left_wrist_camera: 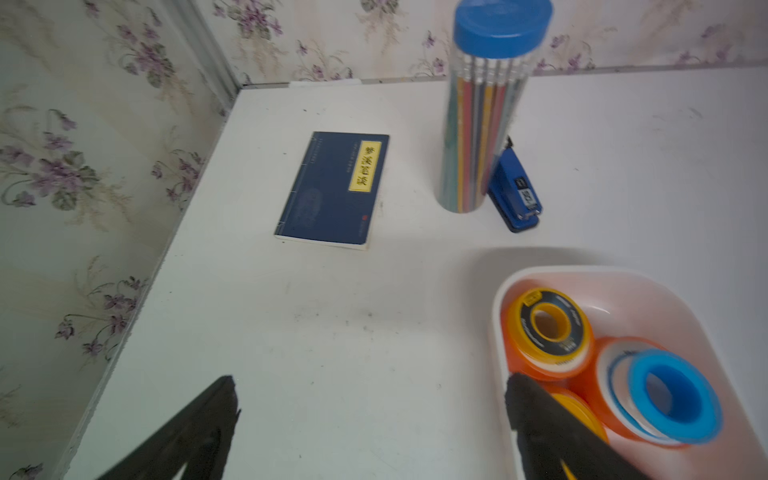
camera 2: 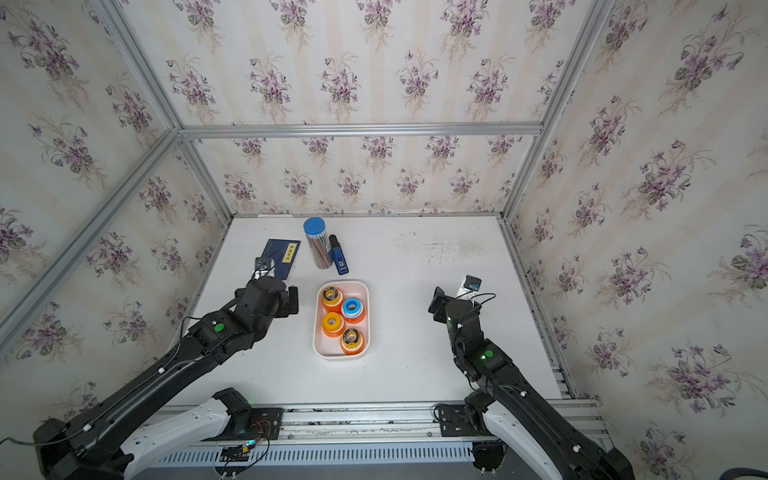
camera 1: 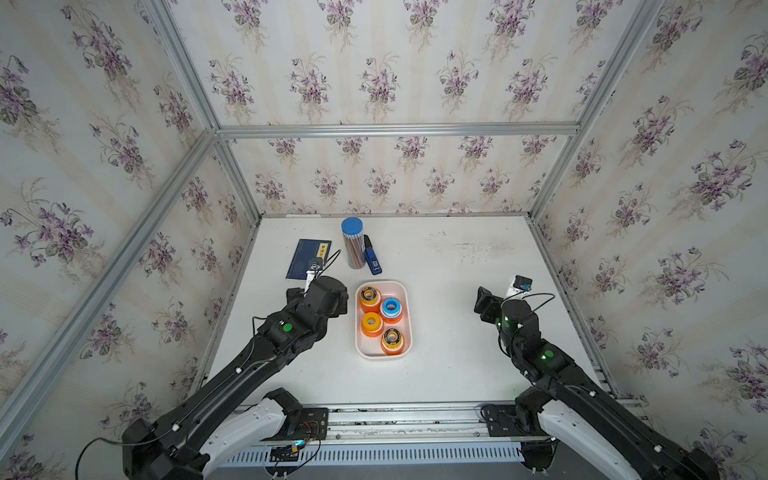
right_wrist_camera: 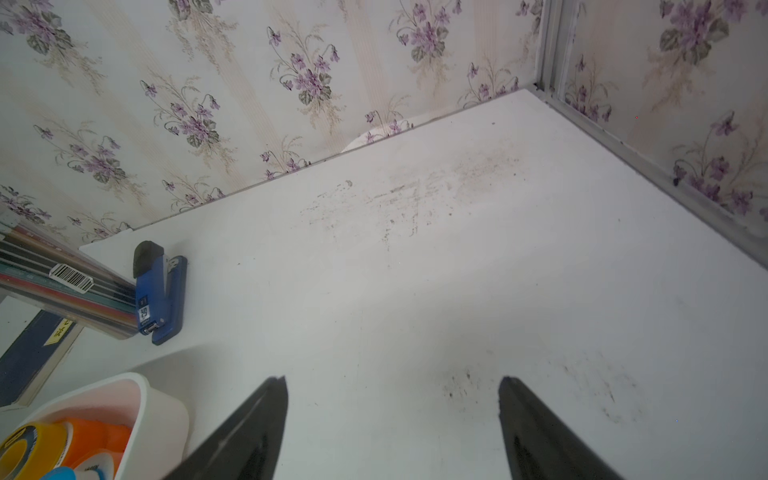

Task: Put the sealing tape into the storage box
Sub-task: Reset both arms

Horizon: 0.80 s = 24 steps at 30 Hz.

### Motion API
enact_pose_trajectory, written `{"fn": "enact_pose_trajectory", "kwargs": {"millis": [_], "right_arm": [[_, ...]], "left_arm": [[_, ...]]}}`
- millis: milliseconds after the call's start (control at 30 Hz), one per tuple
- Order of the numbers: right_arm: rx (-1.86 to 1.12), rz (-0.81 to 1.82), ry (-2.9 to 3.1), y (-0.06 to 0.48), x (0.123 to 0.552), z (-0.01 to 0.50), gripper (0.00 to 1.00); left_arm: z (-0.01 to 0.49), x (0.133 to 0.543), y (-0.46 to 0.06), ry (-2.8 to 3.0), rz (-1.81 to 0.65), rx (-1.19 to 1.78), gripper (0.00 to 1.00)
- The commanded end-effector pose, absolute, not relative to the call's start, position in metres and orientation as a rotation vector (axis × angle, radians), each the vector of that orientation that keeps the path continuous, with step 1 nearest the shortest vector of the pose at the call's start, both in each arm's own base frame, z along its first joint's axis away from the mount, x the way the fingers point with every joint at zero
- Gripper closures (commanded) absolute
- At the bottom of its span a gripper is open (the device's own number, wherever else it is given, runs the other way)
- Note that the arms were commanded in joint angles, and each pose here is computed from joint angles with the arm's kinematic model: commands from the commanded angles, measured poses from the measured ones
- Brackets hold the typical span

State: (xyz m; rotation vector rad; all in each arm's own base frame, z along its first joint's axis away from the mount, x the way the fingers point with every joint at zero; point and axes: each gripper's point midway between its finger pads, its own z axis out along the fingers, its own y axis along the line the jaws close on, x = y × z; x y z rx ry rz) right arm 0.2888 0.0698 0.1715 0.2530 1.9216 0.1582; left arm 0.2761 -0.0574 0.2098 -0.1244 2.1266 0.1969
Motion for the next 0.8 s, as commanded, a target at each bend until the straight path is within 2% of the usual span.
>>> {"fn": "enact_pose_trajectory", "kwargs": {"millis": [0, 133, 233, 500, 600, 767], "right_arm": [[0.131, 0.043, 1.812, 0.074, 0.311, 0.201, 0.1], [0.119, -0.082, 1.795, 0.068, 0.326, 0.19, 0.05], [0.11, -0.157, 1.765, 0.058, 0.328, 0.176, 0.04], [0.2, -0.19, 1.735, 0.021, 0.334, 0.149, 0.04], [0.294, -0.204, 1.707, -0.002, 0.336, 0.138, 0.04], [0.177, -0.209, 1.583, 0.0, 0.338, 0.155, 0.05]], "left_arm": [[0.229, 0.285, -0.038, 1.908, 0.272, -0.136, 0.0], [0.209, 0.288, -0.026, 1.844, 0.335, -0.028, 0.0], [0.188, 0.289, -0.004, 1.839, 0.384, -0.085, 0.0], [0.135, 0.315, 0.025, 1.885, 0.254, -0.17, 0.0], [0.132, 0.328, 0.027, 1.897, 0.232, -0.141, 0.0], [0.129, 0.356, 0.031, 1.914, 0.145, -0.123, 0.0]]}}
